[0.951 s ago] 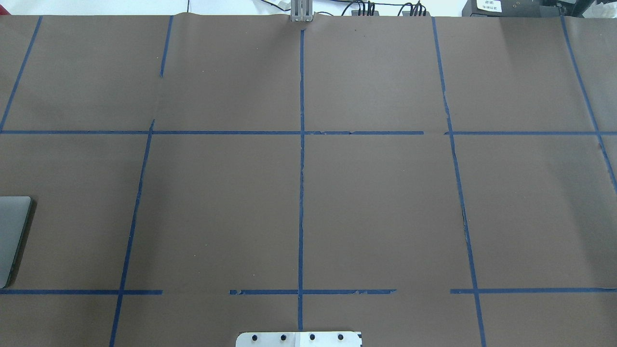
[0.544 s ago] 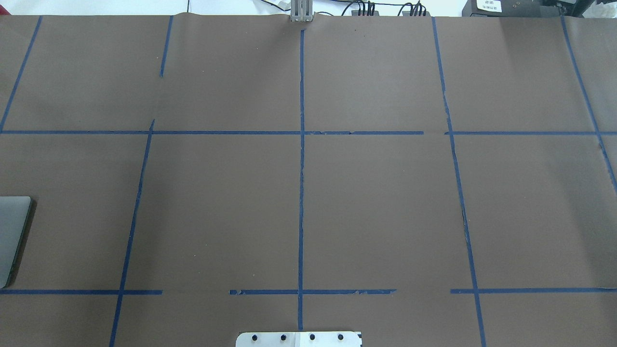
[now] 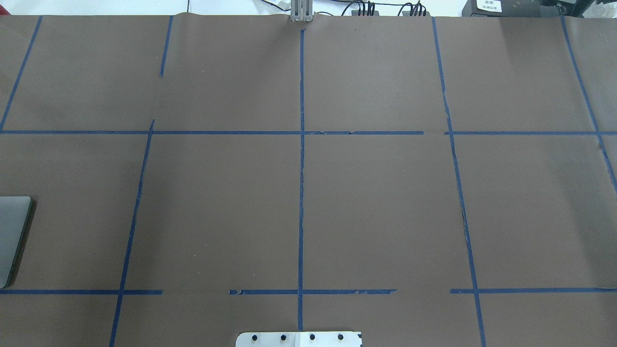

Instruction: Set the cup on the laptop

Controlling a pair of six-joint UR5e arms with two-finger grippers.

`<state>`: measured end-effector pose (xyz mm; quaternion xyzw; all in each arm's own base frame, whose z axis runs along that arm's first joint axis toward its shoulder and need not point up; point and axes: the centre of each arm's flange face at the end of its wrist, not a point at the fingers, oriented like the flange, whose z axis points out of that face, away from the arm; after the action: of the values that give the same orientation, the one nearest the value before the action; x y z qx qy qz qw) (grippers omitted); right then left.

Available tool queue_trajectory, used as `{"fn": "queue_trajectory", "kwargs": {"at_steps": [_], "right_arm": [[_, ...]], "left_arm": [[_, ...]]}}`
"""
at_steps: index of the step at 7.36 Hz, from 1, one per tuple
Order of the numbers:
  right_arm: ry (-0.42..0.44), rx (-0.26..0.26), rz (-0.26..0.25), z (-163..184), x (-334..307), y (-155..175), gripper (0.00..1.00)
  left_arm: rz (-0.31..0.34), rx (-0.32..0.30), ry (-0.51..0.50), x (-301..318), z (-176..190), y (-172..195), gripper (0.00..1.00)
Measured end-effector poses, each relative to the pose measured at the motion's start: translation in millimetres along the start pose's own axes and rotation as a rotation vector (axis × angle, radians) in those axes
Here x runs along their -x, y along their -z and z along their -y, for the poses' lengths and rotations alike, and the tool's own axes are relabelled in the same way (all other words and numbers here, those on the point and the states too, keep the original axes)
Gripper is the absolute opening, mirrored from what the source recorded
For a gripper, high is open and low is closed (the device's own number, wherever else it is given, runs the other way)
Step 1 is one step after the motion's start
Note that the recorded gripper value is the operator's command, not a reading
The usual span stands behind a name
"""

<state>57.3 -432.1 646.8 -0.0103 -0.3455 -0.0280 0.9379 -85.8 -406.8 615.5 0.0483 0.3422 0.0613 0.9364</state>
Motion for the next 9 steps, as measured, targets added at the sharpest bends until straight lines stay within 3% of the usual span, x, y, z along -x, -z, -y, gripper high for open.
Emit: {"fn": "queue_trajectory", "kwargs": {"at_steps": [9], "right_arm": [[0.0, 0.0, 0.0, 0.0, 0.0, 0.0, 1.0]], "left_arm": [[-0.001, 0.008, 0.005, 2.5, -0.4, -3.3, 1.0]]}}
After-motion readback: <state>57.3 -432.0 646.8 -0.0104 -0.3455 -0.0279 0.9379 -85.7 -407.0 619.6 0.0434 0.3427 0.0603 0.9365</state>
